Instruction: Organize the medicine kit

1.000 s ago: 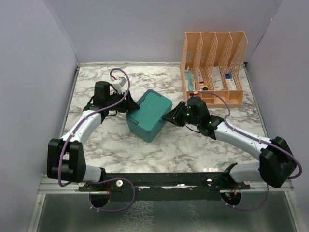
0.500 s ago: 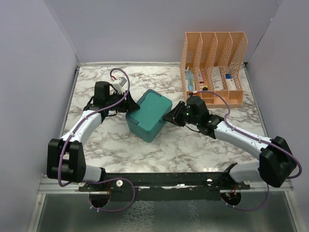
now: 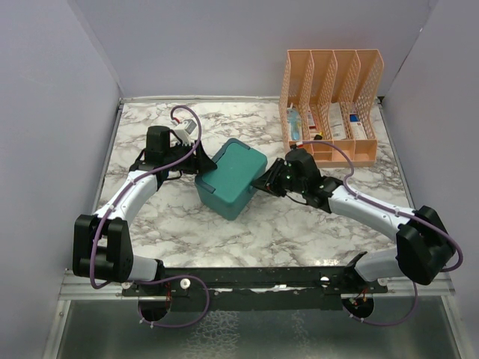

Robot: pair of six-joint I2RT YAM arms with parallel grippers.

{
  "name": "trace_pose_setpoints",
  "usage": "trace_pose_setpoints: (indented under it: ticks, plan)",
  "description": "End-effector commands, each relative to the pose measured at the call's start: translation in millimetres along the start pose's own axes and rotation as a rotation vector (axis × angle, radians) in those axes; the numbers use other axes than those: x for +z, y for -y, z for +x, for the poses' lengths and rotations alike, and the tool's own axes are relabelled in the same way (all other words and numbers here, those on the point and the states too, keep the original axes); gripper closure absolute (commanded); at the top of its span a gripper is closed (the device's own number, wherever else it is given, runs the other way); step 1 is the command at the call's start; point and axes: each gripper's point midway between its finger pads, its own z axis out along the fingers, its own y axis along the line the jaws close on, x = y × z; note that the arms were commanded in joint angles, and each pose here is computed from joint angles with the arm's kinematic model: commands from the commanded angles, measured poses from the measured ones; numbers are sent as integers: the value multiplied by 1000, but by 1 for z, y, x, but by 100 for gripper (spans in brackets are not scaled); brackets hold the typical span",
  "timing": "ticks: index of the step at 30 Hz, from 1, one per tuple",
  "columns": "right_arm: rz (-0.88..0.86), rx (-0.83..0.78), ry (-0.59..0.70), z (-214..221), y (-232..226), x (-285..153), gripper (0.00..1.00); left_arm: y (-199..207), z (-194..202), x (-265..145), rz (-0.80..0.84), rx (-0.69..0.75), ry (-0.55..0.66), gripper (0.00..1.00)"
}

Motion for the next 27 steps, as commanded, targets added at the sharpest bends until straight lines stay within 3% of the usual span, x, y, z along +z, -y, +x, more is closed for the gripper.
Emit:
trace_pose_setpoints:
  ticks: [1, 7, 14, 21, 27]
  plan:
    - [-58, -33, 21, -1, -8, 4, 77, -15, 35, 2, -55, -43, -105, 49]
    - [-110, -27, 26, -1, -15, 1, 77, -13, 36, 1, -52, -43, -105, 49]
    - [-112, -64, 116, -17, -18, -15, 72, -9, 35, 1, -30, -48, -108, 48]
    - [17, -112, 160, -26, 2, -30, 50, -9, 35, 1, -31, -49, -108, 43]
    - [203, -125, 87, -16, 36, -28, 54, -9, 35, 1, -28, -50, -107, 43]
